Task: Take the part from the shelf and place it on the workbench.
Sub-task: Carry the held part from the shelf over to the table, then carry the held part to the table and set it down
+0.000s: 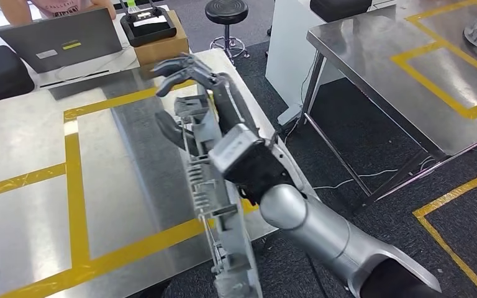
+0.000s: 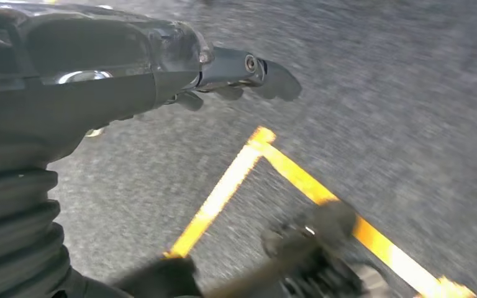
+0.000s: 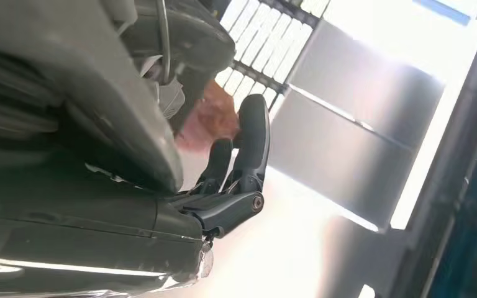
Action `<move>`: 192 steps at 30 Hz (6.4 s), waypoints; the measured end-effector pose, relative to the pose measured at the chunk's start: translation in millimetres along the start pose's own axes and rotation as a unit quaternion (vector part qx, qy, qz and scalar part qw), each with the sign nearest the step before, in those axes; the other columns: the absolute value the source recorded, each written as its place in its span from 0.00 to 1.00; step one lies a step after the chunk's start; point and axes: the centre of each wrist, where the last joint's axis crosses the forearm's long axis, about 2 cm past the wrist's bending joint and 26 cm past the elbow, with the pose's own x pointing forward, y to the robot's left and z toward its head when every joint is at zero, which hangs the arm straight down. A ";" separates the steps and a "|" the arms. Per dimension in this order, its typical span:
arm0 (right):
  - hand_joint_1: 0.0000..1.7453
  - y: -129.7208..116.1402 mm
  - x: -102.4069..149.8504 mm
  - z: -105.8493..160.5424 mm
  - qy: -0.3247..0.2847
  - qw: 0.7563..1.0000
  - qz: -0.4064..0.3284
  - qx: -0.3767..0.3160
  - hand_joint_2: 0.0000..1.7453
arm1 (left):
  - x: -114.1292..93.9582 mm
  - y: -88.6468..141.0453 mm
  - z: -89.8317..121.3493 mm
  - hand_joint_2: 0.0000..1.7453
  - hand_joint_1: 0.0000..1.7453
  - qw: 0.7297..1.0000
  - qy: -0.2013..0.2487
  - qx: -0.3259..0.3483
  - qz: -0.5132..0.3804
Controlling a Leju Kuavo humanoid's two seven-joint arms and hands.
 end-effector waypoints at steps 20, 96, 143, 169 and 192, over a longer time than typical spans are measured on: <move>1.00 60.8 -82.0 -18.7 0.190 0.970 0.096 0.119 1.00 | 19.6 -23.9 6.4 1.00 0.00 0.999 -0.024 -0.037 -0.031; 1.00 114.0 -132.5 63.7 0.107 0.765 0.481 0.415 1.00 | 50.8 -80.9 29.0 1.00 0.00 0.976 -0.093 -0.148 -0.131; 1.00 169.1 -92.6 69.1 0.040 0.763 0.431 0.480 1.00 | 55.3 -84.8 31.0 1.00 0.00 0.975 -0.092 -0.157 -0.124; 1.00 140.7 -123.3 79.9 0.151 0.696 0.505 0.487 1.00 | 48.9 -86.6 31.6 1.00 0.00 0.978 -0.079 -0.153 -0.117; 1.00 123.6 -134.0 76.1 0.149 0.654 0.562 0.485 1.00 | 43.8 -88.3 32.3 1.00 0.00 0.979 -0.072 -0.153 -0.114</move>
